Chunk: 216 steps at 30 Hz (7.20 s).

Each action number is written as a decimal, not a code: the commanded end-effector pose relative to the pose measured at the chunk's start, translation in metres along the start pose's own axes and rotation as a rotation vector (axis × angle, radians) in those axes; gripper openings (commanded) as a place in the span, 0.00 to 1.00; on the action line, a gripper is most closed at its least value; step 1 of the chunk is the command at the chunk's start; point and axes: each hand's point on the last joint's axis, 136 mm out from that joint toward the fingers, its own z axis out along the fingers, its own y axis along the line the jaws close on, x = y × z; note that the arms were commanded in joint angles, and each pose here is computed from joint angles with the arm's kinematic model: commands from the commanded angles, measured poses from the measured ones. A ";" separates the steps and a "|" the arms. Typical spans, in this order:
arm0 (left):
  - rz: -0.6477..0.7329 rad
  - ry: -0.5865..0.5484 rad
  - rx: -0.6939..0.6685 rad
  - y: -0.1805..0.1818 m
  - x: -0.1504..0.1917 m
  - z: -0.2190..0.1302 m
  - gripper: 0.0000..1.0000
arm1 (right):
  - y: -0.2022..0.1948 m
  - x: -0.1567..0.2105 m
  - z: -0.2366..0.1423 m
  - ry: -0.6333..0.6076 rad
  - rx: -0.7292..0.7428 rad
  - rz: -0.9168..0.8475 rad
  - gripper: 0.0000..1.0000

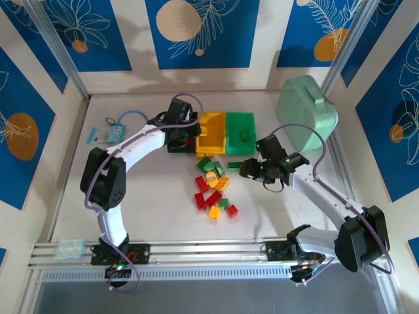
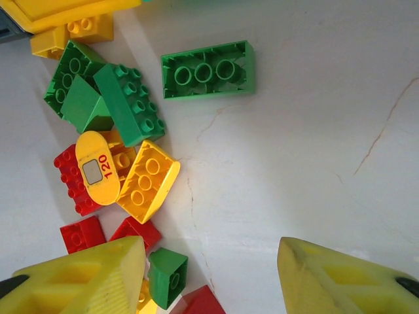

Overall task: Sort the legos into containers by color
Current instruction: Place the lego in the container, then pick up the lego from the bottom-center of the table, then place the lego in the container, then pick up the lego from the middle-left of the table, then place the lego in the container.

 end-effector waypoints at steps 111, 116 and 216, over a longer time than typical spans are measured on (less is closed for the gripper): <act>0.003 -0.056 -0.105 0.127 0.200 -0.172 0.62 | 0.249 -0.123 0.134 0.079 -0.061 -0.415 0.31; 0.006 -0.054 -0.082 0.121 0.198 -0.174 0.62 | 0.258 -0.128 0.125 0.058 -0.094 -0.404 0.61; 0.045 -0.063 -0.238 0.046 -0.003 -0.031 0.31 | 0.033 0.032 0.011 0.081 -0.064 -0.077 0.62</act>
